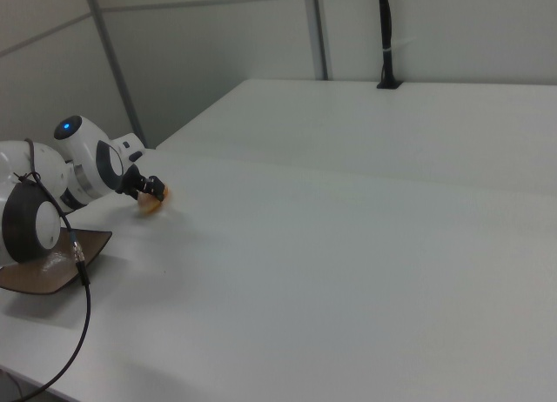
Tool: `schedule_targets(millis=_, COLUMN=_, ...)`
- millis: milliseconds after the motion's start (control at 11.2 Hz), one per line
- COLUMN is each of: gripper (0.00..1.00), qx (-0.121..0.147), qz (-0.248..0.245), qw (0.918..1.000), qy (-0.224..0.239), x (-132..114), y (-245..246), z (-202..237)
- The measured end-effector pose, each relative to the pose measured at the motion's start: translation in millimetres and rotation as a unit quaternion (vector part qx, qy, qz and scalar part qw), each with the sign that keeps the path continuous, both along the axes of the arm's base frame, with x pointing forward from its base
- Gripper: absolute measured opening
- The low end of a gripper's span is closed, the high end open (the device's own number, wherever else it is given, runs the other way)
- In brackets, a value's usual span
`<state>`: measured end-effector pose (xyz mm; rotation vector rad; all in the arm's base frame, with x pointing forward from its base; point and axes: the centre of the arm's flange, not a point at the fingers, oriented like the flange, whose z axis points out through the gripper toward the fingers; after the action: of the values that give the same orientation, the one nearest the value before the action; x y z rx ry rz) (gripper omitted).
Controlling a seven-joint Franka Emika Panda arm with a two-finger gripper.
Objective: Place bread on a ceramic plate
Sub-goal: 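Lower the gripper onto the bread roll and close on it, then lift the bread roll and carry it over the brown plate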
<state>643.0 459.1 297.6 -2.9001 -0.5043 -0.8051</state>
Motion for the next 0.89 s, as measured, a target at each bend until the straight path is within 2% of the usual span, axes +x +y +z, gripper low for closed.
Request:
schedule_targets(millis=178, gripper=0.5, qx=0.0, qz=-0.001, qw=1.0, qy=0.0, x=0.6, y=-0.9, z=-0.1)
schedule_targets(millis=267, gripper=0.45, qx=0.0, qz=-0.001, qw=1.0, qy=0.0, x=0.8, y=-0.9, z=0.2)
schedule_targets(millis=356, gripper=0.42, qx=0.001, qz=-0.002, qw=1.0, qy=0.0, x=0.9, y=-1.0, z=0.5)
schedule_targets(millis=534, gripper=0.41, qx=0.006, qz=-0.006, qw=1.0, qy=-0.005, x=2.3, y=-2.6, z=10.5)
schedule_targets(millis=890, gripper=0.41, qx=0.017, qz=-0.022, qw=0.9993, qy=-0.026, x=1.0, y=-27.2, z=80.4)
